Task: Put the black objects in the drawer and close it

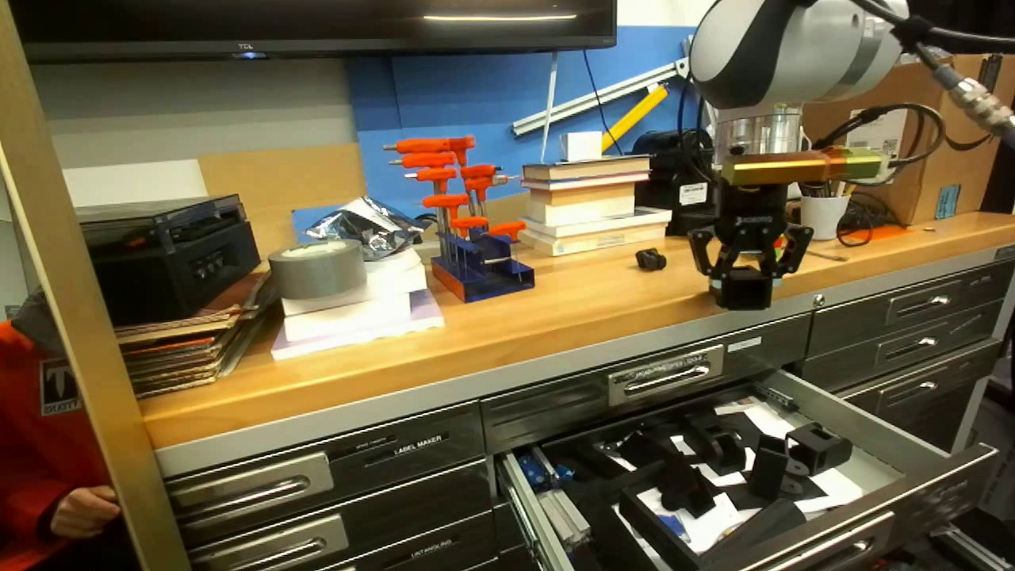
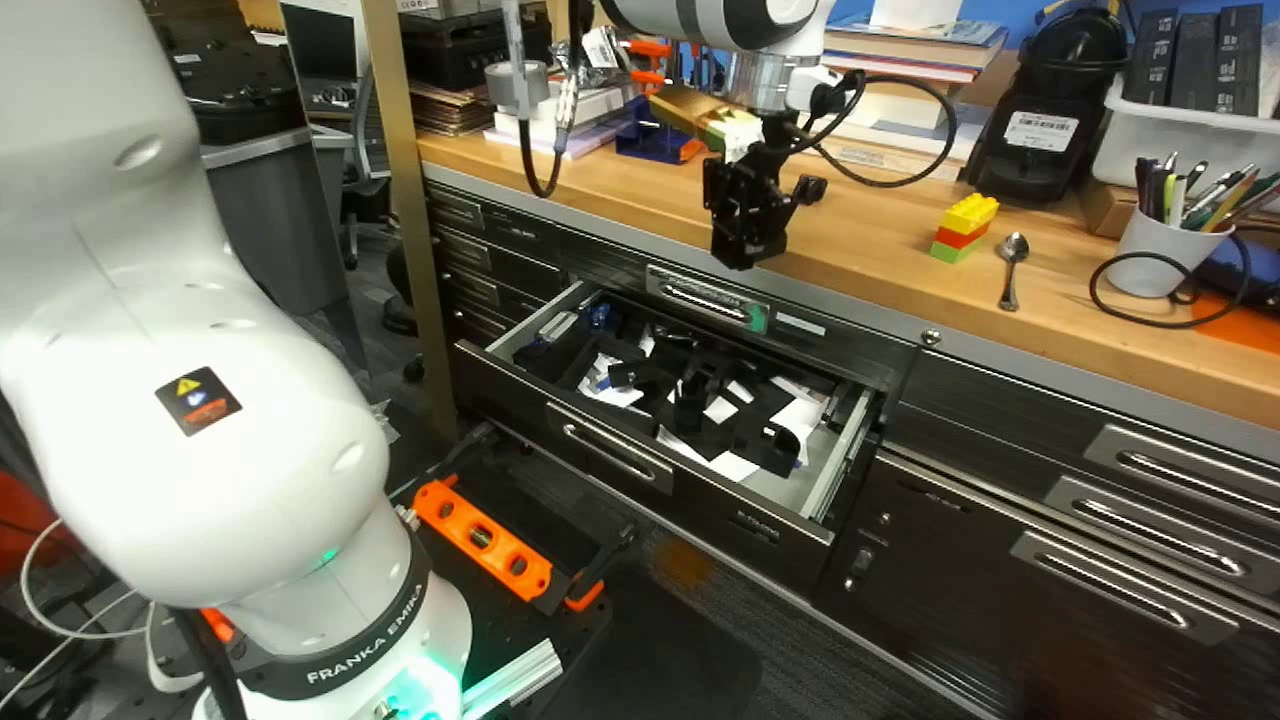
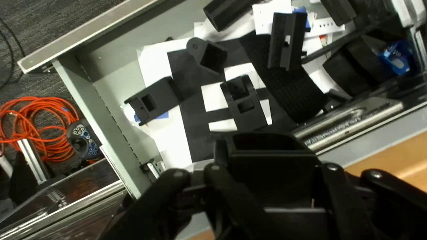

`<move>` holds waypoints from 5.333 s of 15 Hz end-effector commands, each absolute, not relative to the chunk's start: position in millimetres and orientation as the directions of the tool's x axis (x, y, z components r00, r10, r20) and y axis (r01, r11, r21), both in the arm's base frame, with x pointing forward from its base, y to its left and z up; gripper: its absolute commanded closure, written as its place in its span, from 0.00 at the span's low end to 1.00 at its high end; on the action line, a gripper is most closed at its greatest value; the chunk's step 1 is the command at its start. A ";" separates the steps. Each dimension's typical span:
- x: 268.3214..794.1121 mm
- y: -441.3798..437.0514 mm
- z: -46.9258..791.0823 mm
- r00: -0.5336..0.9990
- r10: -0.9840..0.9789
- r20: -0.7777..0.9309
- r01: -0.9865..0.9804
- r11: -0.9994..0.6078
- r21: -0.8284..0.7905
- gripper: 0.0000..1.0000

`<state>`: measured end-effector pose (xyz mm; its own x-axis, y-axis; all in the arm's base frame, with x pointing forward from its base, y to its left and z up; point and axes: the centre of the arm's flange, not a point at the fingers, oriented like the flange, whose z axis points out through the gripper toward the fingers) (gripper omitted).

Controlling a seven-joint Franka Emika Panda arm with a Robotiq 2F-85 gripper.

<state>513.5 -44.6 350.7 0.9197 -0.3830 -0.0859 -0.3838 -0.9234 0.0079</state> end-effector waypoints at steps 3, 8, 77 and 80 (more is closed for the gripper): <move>433.9 -27.4 302.2 0.923 -0.316 -0.219 -0.319 -0.948 0.025 0.69; 409.4 -6.2 263.0 0.910 -0.276 -0.311 -0.279 -0.960 0.035 0.69; 496.5 -121.5 138.4 0.870 -0.481 -0.107 -0.490 -0.868 -0.084 0.02; 493.8 -120.1 143.1 0.869 -0.483 -0.105 -0.492 -0.866 -0.088 0.00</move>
<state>489.1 -121.4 138.0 0.8725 -0.4749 -0.1146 -0.4856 -0.8687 -0.0973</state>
